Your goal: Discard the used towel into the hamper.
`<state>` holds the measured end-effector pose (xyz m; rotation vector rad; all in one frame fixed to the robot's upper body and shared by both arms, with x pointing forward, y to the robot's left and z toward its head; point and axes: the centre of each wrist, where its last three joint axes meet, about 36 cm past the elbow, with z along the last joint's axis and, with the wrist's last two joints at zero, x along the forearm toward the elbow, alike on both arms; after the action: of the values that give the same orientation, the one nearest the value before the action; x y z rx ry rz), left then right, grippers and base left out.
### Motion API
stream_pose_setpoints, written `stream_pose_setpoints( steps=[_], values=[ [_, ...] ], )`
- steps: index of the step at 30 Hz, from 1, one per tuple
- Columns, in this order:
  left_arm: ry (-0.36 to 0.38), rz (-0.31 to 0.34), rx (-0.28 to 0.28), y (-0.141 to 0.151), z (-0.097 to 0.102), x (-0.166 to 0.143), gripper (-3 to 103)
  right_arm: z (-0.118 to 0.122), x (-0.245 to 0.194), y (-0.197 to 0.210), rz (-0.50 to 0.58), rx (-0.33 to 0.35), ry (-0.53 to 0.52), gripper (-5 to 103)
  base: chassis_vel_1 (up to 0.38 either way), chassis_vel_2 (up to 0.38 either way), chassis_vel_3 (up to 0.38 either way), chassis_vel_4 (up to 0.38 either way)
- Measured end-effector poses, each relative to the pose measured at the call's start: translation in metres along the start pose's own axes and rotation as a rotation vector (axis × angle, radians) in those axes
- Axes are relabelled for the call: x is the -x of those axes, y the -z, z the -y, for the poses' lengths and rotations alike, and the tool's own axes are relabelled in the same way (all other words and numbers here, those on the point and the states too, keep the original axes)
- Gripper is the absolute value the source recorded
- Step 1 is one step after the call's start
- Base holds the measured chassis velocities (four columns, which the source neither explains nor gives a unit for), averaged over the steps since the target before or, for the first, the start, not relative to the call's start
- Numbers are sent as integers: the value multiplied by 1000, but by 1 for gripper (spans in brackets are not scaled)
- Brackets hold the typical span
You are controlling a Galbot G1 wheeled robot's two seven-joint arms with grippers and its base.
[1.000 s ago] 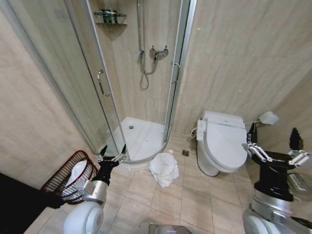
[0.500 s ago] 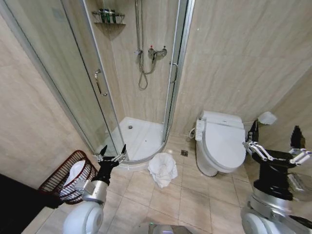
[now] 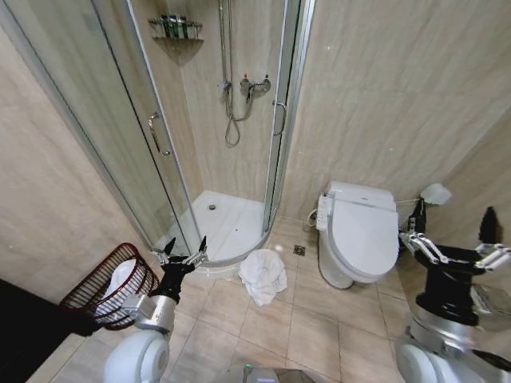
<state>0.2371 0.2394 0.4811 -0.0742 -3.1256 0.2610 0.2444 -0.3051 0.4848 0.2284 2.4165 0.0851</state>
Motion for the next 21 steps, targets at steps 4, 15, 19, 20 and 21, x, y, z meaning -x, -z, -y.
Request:
stream_pose_setpoints(
  steps=[4, 15, 19, 20, 21],
  values=[
    [0, 0, 0, 0, 0, 0, 100, -5, -3, -3, -2, 6, 13, 100, 0, 0, 0, 0],
    [0, 0, 0, 0, 0, 0, 100, -1, -12, -13, 0, 55, 107, 100, 0, 0, 0, 0],
    [0, 0, 0, 0, 0, 0, 100, 8, -25, -36, -123, 11, -13, 100, 0, 0, 0, 0],
    [0, 0, 0, 0, 0, 0, 100, 12, -31, -44, -199, -24, -55, 100, 0, 0, 0, 0],
    [0, 0, 0, 0, 0, 0, 100, 16, -37, -51, -270, -36, -86, 100, 0, 0, 0, 0]
  ],
)
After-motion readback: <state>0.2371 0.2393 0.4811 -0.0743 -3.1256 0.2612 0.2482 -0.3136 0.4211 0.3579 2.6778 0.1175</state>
